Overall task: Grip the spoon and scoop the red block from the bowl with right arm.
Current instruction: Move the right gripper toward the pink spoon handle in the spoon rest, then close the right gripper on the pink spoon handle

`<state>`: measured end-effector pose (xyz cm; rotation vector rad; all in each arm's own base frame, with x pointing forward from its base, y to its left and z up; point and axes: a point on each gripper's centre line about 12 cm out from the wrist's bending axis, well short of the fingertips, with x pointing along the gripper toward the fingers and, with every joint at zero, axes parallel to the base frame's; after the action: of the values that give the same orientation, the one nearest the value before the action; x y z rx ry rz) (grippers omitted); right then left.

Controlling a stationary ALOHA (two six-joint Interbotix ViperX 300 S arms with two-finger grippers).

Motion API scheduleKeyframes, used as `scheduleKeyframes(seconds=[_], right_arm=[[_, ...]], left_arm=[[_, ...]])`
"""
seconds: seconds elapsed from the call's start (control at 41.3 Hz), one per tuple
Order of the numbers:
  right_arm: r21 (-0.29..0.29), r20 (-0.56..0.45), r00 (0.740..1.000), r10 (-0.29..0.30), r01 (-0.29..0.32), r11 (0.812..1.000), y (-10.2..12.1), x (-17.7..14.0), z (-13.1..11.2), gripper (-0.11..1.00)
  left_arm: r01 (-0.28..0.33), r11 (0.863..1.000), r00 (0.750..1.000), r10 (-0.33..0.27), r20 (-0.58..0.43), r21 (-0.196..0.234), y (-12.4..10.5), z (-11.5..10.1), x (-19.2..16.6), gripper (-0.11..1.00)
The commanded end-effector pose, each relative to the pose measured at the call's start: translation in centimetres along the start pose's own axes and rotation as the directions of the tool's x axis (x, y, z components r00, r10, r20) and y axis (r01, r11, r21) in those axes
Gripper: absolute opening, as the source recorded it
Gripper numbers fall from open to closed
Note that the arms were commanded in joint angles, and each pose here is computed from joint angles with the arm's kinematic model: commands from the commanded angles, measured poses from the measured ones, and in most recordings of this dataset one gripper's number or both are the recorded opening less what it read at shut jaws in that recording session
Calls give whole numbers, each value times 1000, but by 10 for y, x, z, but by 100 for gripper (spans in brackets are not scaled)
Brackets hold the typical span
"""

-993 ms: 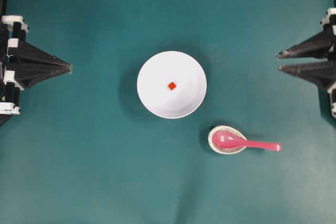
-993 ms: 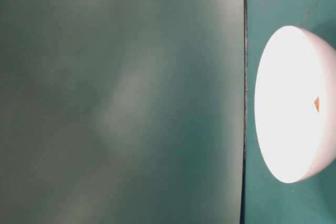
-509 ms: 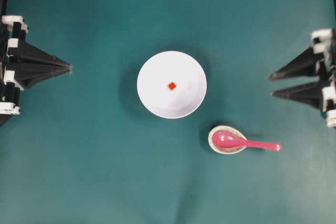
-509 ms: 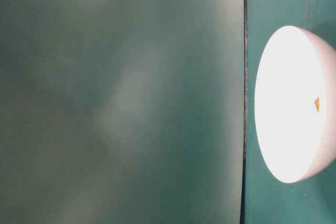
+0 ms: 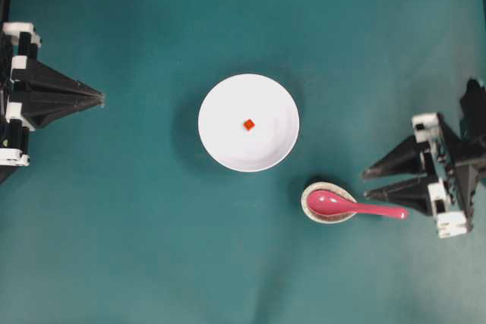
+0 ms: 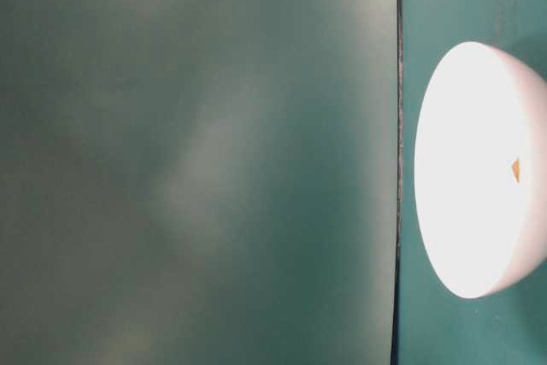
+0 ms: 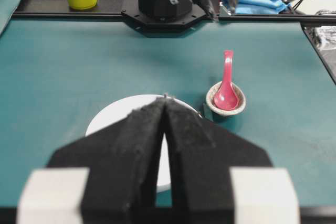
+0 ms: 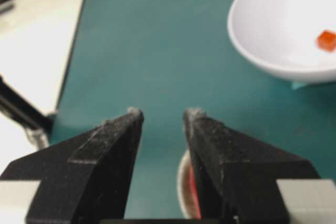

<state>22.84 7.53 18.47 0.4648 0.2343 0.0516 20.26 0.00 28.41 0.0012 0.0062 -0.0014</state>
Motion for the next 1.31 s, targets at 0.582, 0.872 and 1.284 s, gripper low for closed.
scheduleKeyframes(seconds=[0.582,0.872,1.284], right_arm=[[-19,-98,978,-186,185,983,5,-16,-85,46],[-77,-182,959,-219,208,975,-7,-21,-100,46],[-116,-232,950,-211,189,975,-3,-18,-110,46]], left_arm=[[-1,1000,1000,1,3,1,0,5,2,0],[-6,1000,1000,6,-18,0,1,2,2,0],[-21,1000,1000,21,-20,1,4,2,2,0]])
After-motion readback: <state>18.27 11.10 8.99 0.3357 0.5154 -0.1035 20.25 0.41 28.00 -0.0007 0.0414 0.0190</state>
